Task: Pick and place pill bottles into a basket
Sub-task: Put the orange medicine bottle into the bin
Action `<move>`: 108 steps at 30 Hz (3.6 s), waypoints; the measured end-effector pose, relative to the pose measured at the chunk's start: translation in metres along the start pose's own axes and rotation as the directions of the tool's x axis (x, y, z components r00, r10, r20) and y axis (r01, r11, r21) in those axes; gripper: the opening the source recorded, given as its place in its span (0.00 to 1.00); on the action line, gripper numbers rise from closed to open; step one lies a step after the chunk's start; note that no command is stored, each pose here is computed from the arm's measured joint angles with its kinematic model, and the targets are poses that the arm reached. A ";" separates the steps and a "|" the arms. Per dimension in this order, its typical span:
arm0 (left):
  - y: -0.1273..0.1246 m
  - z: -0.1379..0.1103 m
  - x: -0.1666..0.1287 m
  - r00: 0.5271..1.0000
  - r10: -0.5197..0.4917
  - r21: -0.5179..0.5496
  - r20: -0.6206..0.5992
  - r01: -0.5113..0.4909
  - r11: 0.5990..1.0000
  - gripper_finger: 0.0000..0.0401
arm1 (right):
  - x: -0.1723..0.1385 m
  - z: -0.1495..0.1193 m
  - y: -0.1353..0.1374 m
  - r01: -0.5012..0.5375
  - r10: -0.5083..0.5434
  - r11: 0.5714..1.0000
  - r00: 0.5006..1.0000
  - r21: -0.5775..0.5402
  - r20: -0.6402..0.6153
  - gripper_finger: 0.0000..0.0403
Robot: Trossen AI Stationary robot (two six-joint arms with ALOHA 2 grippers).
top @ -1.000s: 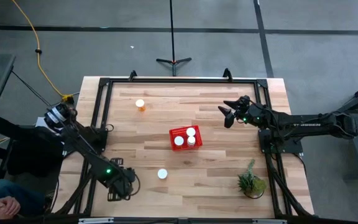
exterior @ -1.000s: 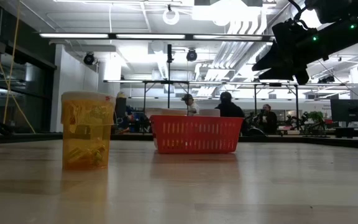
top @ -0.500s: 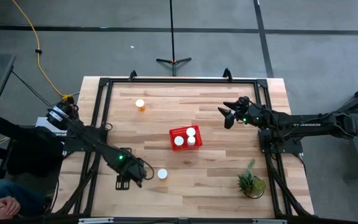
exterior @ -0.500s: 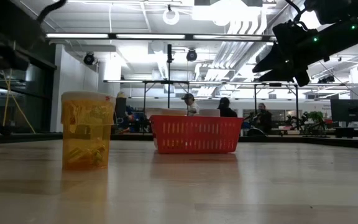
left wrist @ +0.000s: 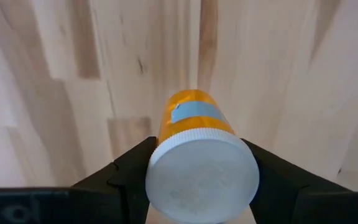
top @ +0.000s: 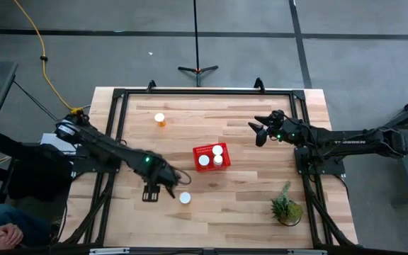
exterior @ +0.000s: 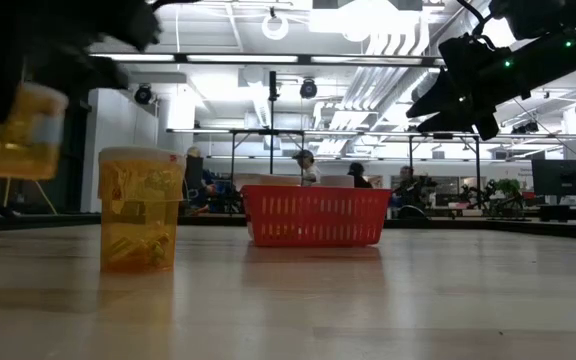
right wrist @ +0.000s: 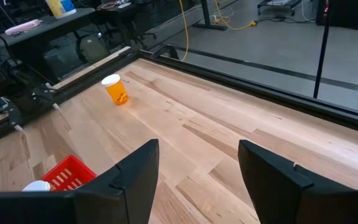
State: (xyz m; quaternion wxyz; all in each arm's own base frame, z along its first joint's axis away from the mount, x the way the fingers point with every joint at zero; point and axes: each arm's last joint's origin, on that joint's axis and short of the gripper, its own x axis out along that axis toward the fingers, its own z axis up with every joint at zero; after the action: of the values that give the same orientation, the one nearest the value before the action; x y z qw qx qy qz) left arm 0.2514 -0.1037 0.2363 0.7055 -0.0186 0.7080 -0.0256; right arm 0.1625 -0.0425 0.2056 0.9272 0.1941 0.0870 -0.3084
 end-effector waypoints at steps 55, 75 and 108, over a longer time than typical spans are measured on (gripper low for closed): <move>0.119 0.114 -0.015 0.860 0.085 0.064 0.503 -0.135 0.989 0.62 | 0.000 -0.002 -0.003 0.071 -0.071 0.997 0.997 -0.007 0.007 0.52; 0.120 0.119 0.002 0.888 0.079 0.142 0.453 -0.159 0.977 0.37 | 0.003 -0.005 -0.003 0.089 -0.090 0.996 0.996 -0.021 -0.015 0.52; 0.115 0.063 -0.053 0.917 0.114 -0.069 0.382 -0.094 0.993 0.87 | 0.003 -0.006 -0.003 0.089 -0.089 0.996 0.996 -0.025 -0.024 0.52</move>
State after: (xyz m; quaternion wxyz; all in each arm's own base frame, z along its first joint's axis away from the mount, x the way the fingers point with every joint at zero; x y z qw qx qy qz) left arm 0.3157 0.0138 0.2821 0.8306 -0.0030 0.5558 0.0337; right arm 0.1629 -0.0444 0.1981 0.9136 0.1828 0.1107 -0.3459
